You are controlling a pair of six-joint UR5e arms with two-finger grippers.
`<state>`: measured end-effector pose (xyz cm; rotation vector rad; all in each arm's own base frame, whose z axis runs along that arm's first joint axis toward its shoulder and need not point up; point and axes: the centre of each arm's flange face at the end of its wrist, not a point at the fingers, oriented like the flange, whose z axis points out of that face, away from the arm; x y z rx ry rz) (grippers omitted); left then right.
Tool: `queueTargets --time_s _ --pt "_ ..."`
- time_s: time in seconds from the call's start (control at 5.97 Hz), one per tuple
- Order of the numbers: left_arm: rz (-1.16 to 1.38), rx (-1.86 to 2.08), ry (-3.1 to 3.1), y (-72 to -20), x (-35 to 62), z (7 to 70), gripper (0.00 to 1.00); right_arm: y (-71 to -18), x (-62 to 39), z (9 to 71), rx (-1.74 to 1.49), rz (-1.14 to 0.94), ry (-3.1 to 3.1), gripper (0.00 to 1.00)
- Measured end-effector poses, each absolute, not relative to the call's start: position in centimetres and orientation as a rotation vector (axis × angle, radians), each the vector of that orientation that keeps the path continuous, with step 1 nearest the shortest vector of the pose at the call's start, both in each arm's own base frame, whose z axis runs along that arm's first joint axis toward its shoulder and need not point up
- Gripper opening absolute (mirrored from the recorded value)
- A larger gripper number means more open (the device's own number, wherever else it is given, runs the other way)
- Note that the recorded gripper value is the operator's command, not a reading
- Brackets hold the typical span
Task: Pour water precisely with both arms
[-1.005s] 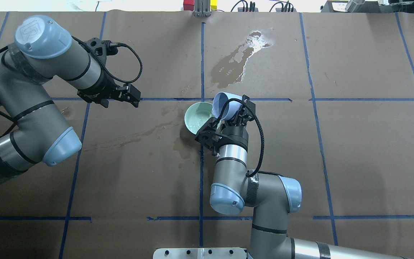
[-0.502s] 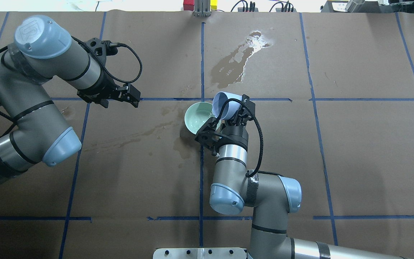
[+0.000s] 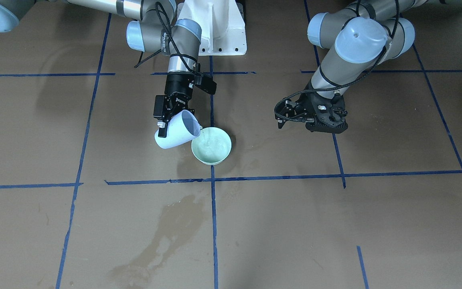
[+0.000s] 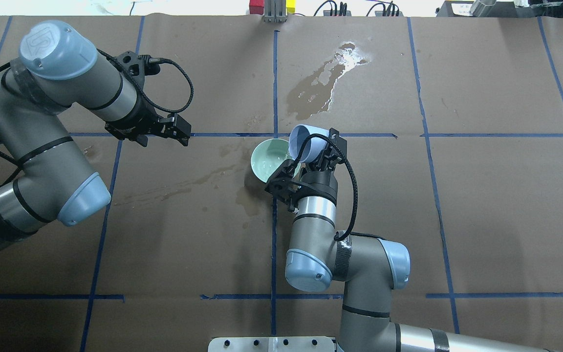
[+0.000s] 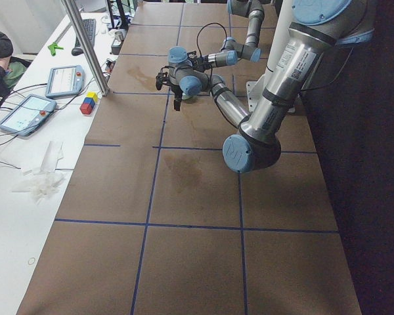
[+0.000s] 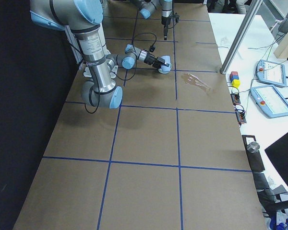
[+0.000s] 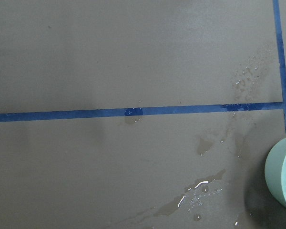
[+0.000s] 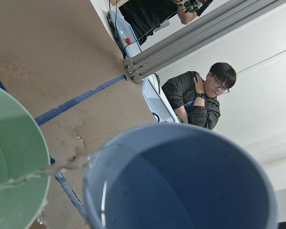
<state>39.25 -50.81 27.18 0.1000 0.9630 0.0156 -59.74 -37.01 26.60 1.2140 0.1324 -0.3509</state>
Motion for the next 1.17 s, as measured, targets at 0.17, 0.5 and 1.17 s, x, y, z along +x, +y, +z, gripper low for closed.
queueTargets --time_s 0.17,0.5,1.17 --pt "0.016 0.1 0.963 -50.8 39.24 27.15 1.0 -37.05 -59.71 26.6 1.214 -0.35 0.133 0.0" --pt "0.016 0.1 0.964 -50.8 39.23 27.15 1.0 -37.08 -59.7 26.6 1.214 -0.35 0.133 0.0" --pt "0.016 0.101 0.965 -50.81 39.25 27.05 1.0 -37.17 -59.53 26.0 1.22 -0.335 0.12 0.01"
